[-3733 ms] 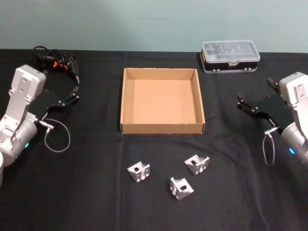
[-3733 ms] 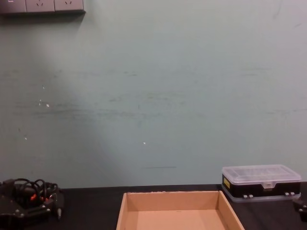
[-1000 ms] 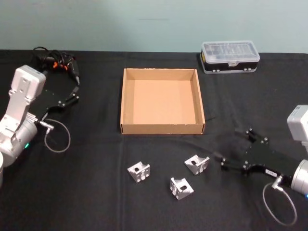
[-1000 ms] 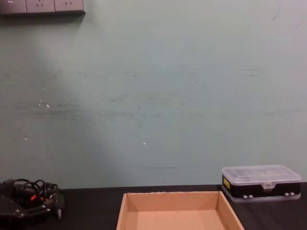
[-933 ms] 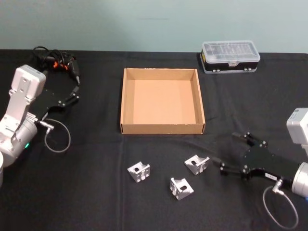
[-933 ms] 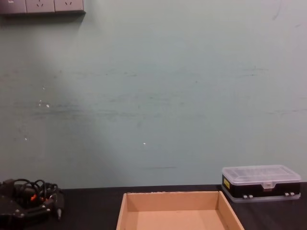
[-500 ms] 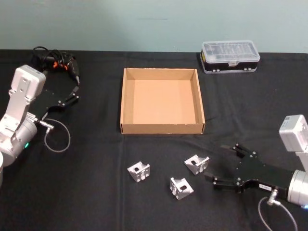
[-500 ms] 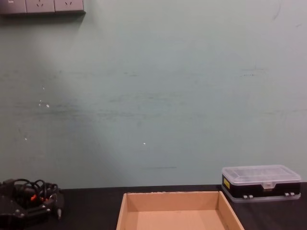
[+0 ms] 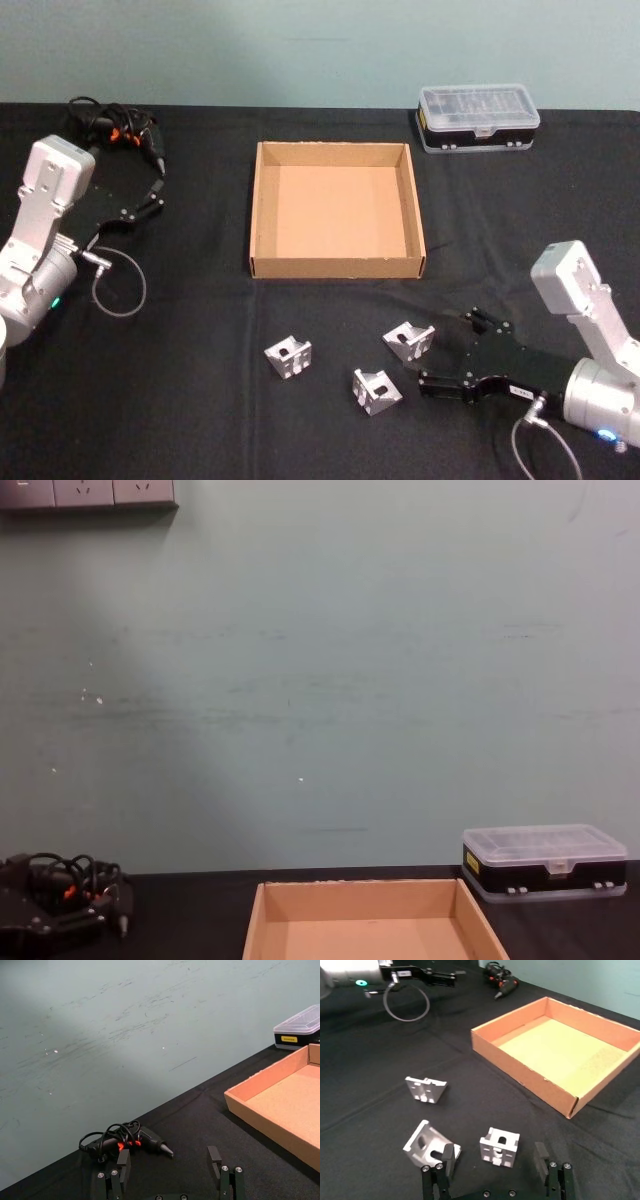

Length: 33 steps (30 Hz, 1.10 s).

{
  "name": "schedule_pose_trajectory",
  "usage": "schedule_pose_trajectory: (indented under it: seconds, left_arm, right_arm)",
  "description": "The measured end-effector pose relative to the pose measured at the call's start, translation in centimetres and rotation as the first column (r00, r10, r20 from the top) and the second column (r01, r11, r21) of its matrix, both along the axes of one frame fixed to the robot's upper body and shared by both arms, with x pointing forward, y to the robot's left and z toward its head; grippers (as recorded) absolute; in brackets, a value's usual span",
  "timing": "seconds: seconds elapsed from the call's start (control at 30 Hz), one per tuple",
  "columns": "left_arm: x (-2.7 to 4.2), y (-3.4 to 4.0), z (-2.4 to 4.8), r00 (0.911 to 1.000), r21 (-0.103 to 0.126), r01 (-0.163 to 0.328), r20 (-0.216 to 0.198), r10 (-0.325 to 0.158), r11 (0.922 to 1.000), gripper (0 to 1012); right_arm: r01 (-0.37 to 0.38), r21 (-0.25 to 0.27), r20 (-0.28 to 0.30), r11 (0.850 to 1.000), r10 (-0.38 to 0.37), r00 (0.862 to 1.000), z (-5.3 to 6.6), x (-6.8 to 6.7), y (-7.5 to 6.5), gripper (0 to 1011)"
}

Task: Use one hand to pick up the angle iron from the table and place it into the box.

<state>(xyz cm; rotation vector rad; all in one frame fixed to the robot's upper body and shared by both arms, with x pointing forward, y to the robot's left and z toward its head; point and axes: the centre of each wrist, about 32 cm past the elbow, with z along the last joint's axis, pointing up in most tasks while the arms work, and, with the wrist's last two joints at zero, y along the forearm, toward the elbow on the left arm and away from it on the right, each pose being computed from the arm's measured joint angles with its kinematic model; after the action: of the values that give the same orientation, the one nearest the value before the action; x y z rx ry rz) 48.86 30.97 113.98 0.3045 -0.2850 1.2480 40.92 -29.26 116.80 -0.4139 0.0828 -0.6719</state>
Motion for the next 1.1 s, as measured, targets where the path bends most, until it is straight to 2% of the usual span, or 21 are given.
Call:
schedule_pose_trajectory:
  seconds: [0.17, 0.37, 0.7, 0.83, 1.1]
  left_arm:
    - [0.00, 0.00, 0.00, 1.0000, 0.000, 0.000, 0.000, 0.000, 1.0000, 1000]
    - [0.00, 0.00, 0.00, 1.0000, 0.000, 0.000, 0.000, 0.000, 1.0000, 1000]
    - [0.00, 0.00, 0.00, 1.0000, 0.000, 0.000, 0.000, 0.000, 1.0000, 1000]
    - [0.00, 0.00, 0.00, 1.0000, 0.000, 0.000, 0.000, 0.000, 1.0000, 1000]
    - [0.00, 0.00, 0.00, 1.0000, 0.000, 0.000, 0.000, 0.000, 1.0000, 1000]
  right_arm:
    - [0.048, -0.006, -0.012, 0.999, -0.048, 0.999, -0.1, 0.0, 1.0, 1003]
    - [0.104, 0.003, -0.056, 0.995, -0.104, 0.993, -0.3, 0.0, 2.2, 1003]
    - [0.175, -0.006, -0.129, 0.985, -0.174, 0.976, -0.5, 0.4, 4.2, 1003]
    - [0.189, -0.017, -0.150, 0.982, -0.189, 0.970, -0.6, 0.6, 4.6, 1003]
    - [0.220, -0.010, -0.154, 0.975, -0.219, 0.964, -0.7, 0.8, 5.1, 1003]
